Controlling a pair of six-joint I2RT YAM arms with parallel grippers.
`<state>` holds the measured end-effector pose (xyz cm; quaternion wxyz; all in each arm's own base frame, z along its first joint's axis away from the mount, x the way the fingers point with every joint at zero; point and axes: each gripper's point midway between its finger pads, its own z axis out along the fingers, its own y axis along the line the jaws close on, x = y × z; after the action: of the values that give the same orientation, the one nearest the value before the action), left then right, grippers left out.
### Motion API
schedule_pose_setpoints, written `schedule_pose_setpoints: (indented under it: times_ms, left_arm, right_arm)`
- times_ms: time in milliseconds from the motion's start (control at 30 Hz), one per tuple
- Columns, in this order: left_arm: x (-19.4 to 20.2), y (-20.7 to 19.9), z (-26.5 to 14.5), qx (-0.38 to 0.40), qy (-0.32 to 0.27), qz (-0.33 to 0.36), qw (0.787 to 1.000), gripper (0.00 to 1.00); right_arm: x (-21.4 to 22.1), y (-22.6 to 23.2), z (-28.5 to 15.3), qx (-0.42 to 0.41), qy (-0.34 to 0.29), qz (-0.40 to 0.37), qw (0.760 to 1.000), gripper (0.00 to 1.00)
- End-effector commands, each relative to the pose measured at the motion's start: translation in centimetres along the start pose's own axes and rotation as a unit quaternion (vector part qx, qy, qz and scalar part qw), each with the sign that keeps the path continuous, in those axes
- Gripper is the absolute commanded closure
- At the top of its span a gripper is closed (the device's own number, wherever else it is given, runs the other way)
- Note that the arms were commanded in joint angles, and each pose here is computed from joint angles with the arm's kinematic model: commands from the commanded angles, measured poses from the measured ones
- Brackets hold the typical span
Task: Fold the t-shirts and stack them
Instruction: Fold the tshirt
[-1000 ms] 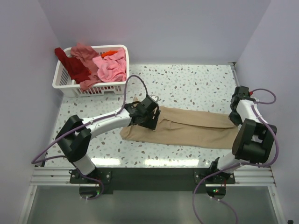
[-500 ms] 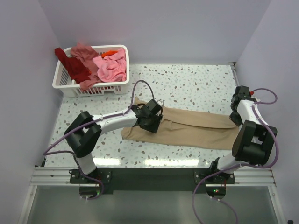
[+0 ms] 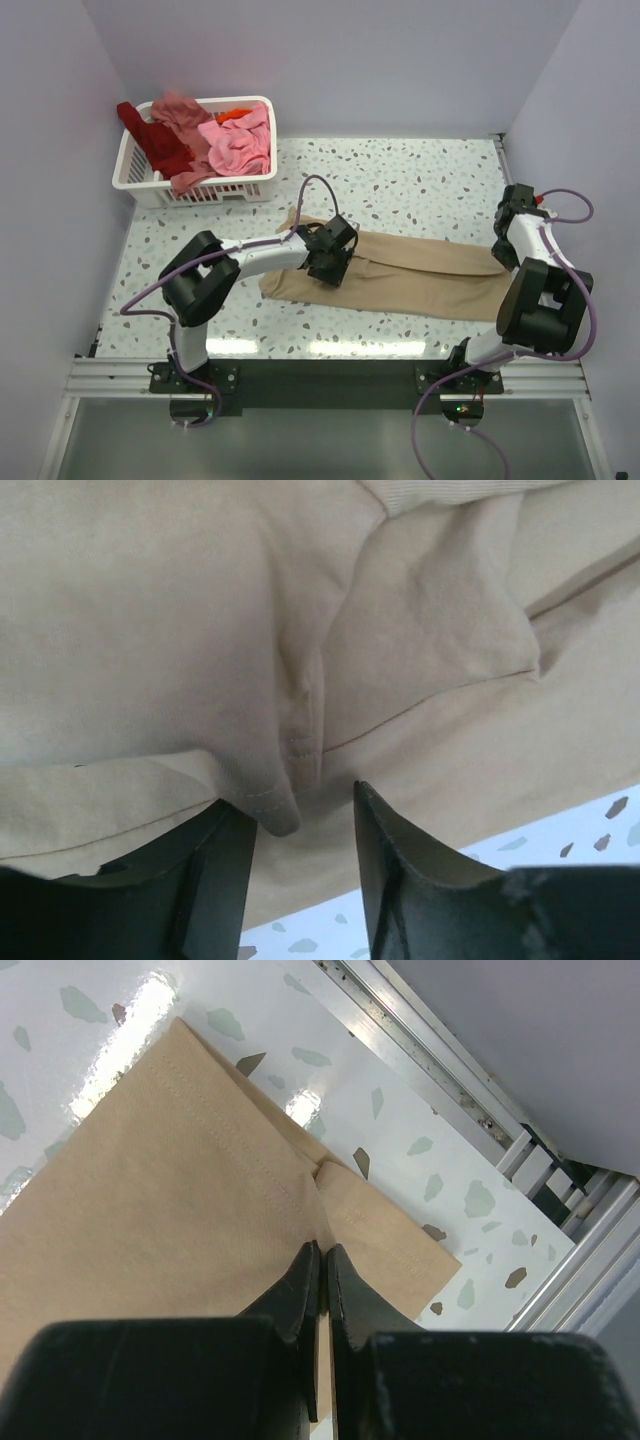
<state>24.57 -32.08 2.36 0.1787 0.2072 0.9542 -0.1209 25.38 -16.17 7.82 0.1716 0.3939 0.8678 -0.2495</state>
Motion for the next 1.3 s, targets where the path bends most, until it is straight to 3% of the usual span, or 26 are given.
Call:
schedule_pose_setpoints:
  times_ms: [0,533,733,867,1267]
  left_arm:
    - [-2.4,-0.2,-0.1,-0.022,-0.034,-0.023,0.999,0.54]
    - [-3.8,0.1,-0.1,-0.038,-0.058,-0.036,0.997,0.6]
    - [-4.5,-0.3,-0.1,-0.028,-0.067,-0.037,0.997,0.77]
    - [-4.9,-1.1,-0.6,-0.012,-0.063,-0.04,0.997,0.99]
    - [-4.2,-2.6,-4.3,0.076,-0.001,-0.079,0.994,1.0]
  right_arm:
    - [-1.4,-0.7,-0.9,0.004,-0.025,0.01,1.0,1.0]
    - [-0.7,-0.1,-0.7,-0.012,-0.015,0.005,1.0,1.0]
    - [-0.7,-0.2,-0.7,-0.012,-0.017,0.006,1.0,1.0]
    - [-1.0,-0.5,-0.9,-0.006,-0.024,0.007,1.0,1.0]
    - [-1.0,-0.9,-0.8,0.007,-0.024,0.006,1.0,1.0]
